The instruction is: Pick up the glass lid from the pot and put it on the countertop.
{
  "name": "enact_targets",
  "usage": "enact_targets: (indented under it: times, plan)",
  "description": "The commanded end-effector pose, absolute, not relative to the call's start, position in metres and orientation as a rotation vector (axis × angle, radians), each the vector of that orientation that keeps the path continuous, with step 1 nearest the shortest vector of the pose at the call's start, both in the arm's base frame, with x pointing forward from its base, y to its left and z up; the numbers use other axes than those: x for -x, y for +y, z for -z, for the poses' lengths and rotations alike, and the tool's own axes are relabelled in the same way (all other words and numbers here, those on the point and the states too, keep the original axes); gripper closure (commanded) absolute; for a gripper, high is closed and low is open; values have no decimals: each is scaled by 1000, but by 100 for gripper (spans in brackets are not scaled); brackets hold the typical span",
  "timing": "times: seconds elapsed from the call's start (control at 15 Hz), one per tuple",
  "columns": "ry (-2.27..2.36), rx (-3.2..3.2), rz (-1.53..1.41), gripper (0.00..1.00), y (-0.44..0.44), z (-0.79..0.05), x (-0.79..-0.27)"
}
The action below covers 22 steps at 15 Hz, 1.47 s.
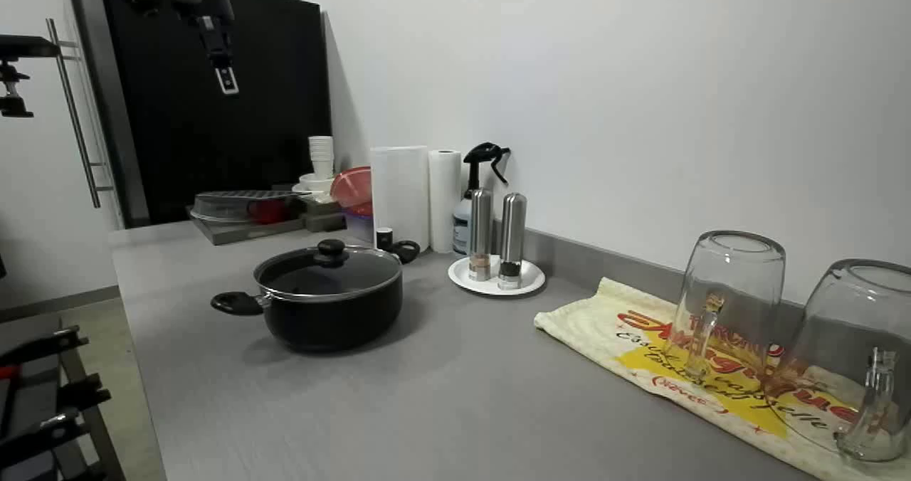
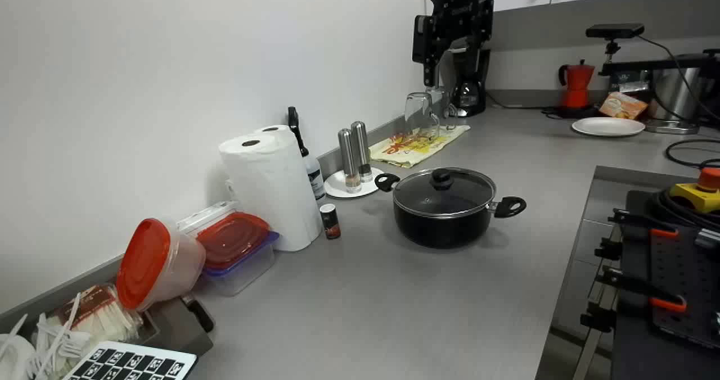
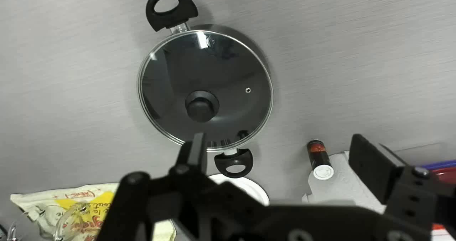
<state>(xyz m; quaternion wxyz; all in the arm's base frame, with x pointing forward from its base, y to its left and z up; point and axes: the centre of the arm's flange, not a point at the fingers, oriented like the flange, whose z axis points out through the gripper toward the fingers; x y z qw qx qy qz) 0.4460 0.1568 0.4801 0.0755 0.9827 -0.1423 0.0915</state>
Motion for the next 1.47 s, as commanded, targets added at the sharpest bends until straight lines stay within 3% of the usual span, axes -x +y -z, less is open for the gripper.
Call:
enact_targets:
  times: [0.0,0.33,1.0,1.4]
  plan:
    - [-427,-2947,-275,0,157,-480,-446]
    - [-427,-2947,-275,0,157,-480,-446]
    - [-724,-2861,-274,0,149,-463,-578]
    - [-824,-2770,-130,0,100,-422,-610]
